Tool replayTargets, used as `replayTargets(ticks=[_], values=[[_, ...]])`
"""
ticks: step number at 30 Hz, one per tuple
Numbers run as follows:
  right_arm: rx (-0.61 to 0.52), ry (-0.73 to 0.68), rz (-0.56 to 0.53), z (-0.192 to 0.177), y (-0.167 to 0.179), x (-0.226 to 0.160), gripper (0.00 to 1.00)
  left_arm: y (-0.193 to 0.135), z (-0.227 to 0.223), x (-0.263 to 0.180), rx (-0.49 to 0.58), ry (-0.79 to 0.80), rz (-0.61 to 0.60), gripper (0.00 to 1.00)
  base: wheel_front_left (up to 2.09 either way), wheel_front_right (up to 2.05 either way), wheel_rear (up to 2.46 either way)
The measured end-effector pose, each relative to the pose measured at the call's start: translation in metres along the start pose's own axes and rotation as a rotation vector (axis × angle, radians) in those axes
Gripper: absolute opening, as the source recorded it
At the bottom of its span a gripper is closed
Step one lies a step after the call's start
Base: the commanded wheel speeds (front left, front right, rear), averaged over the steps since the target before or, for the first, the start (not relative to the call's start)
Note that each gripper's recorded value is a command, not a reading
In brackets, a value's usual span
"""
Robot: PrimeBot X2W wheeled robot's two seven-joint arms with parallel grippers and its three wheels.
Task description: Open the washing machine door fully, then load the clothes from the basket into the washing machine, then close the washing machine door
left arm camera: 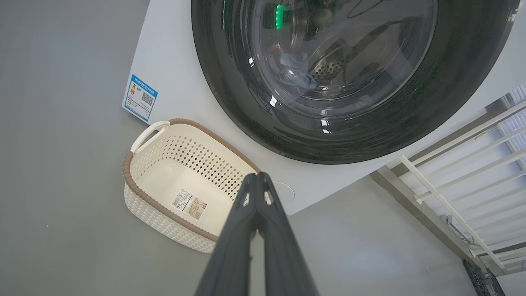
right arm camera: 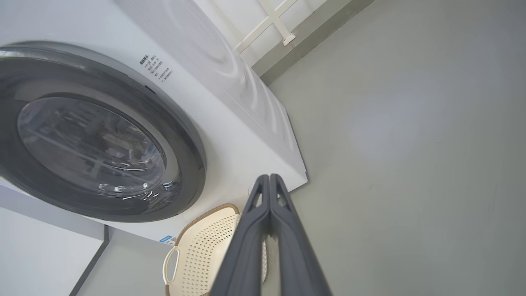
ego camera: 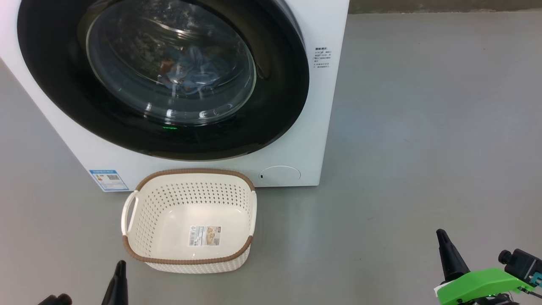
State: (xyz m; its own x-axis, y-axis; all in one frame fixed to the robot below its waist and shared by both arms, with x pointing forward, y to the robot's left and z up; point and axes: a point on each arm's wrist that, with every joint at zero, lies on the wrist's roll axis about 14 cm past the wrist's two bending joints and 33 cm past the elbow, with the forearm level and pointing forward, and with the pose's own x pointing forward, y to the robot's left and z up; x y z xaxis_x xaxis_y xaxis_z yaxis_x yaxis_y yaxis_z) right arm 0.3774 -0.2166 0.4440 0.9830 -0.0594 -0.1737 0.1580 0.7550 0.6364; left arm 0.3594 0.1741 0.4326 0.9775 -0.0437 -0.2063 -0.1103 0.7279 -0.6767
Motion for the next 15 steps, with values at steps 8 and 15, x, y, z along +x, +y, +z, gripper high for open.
replayTargets(ticks=[8, 15], values=[[0.089, 0.001, 0.004, 0.0020, 0.0039, 0.0003, 0.00, 0.0001, 0.0030, 0.0002, -0.090, -0.003, 0.006, 0.00, 0.00, 0.00, 0.00], [0.172, -0.004, 0.004, 0.0036, 0.0064, 0.0002, 0.00, -0.0003, 0.0075, 0.0012, -0.161, -0.012, 0.009, 0.00, 0.00, 0.00, 0.00]])
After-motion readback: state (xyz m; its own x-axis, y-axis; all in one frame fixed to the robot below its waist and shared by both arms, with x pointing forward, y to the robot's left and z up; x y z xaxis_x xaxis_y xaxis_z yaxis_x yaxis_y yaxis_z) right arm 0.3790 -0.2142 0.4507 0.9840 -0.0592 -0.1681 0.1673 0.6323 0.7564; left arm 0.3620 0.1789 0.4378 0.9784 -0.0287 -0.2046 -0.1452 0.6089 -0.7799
